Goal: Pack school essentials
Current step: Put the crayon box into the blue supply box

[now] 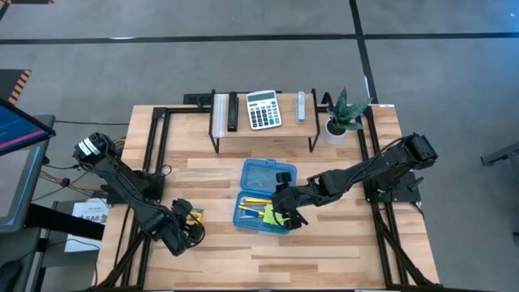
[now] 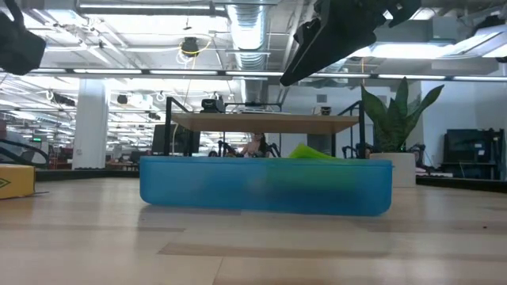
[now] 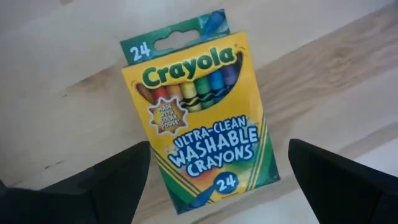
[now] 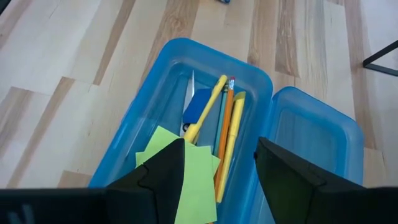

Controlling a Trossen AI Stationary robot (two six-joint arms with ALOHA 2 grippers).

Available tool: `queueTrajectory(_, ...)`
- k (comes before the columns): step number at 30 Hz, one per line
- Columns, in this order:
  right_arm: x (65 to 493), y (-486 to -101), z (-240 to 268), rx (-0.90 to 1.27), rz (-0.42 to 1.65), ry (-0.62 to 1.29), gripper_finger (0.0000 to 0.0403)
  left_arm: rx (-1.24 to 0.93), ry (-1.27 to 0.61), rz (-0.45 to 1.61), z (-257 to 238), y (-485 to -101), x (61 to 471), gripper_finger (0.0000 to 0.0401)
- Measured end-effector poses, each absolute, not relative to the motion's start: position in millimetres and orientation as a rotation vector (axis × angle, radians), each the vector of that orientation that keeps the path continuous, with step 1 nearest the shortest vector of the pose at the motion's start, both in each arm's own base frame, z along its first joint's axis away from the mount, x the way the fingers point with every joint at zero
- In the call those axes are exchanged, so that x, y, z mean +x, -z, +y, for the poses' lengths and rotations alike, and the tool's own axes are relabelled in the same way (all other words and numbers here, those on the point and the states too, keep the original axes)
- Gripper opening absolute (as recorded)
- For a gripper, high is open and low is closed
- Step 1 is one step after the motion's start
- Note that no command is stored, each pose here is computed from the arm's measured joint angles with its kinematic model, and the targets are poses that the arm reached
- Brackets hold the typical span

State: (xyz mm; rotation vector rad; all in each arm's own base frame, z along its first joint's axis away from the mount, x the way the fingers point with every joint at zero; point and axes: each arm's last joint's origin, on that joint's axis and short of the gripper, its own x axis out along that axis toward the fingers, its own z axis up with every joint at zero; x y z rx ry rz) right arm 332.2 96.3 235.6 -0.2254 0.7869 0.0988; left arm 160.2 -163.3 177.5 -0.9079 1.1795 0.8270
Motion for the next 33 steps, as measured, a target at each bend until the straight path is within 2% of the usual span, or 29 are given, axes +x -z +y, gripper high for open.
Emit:
queueTrajectory(24, 334.7, -237.8, 92.8, -0.216, 0.77, -0.087, 0.0214, -0.906, -0.829, 1.229, -158.1, -173.5, 162.7, 0.0367)
queueTrajectory(33, 330.9, -236.9, 91.0, -0.21, 0.841, -0.075, 0.0214, -0.957, -0.814, 1.211, -160.9, -174.1, 165.6, 0.0367)
